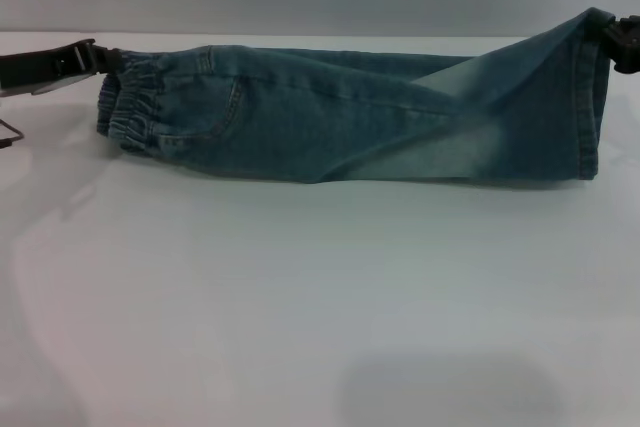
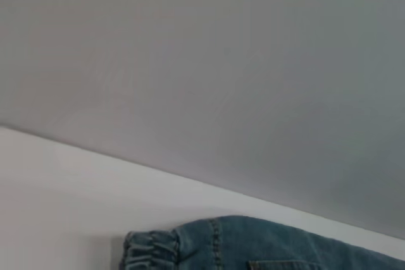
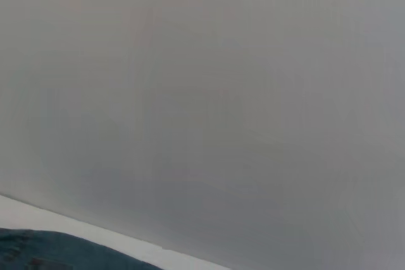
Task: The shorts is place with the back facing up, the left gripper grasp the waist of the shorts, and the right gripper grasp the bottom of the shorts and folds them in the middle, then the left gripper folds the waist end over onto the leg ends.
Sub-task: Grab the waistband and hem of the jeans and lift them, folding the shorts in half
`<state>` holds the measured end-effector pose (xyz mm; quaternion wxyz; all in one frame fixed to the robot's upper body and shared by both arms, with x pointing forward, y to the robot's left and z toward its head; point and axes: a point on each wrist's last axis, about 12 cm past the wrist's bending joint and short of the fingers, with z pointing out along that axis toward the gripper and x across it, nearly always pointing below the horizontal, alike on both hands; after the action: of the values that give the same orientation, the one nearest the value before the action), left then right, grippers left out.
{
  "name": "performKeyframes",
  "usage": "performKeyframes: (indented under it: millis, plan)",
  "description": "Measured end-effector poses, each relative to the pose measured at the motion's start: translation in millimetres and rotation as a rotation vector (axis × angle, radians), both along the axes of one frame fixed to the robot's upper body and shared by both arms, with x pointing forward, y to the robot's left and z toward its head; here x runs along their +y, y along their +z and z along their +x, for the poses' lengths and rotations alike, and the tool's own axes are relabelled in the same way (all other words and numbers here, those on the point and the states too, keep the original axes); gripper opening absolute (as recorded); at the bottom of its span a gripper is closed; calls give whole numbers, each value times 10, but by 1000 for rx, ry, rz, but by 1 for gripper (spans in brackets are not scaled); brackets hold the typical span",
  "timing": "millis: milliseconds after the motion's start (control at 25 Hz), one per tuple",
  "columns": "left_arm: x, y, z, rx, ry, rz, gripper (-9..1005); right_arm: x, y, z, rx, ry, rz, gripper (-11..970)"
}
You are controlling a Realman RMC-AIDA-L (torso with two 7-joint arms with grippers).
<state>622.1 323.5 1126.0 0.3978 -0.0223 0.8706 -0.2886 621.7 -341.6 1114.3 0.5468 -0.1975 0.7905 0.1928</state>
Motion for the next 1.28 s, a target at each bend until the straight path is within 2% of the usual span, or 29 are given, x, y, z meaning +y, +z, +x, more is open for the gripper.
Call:
performKeyframes:
  millis: [280,880,1280]
  plan:
    - [-110,-150,67,18,35,-8,24,67,-124,103,52,-46,-56,-2]
    - [-144,-159,129,-24,69,-20,41,277,-194,312,79,-144,-99,-1]
    - [-162,-170,189,-36,104,5,52,316,-217,346,83,-185,-106,-2]
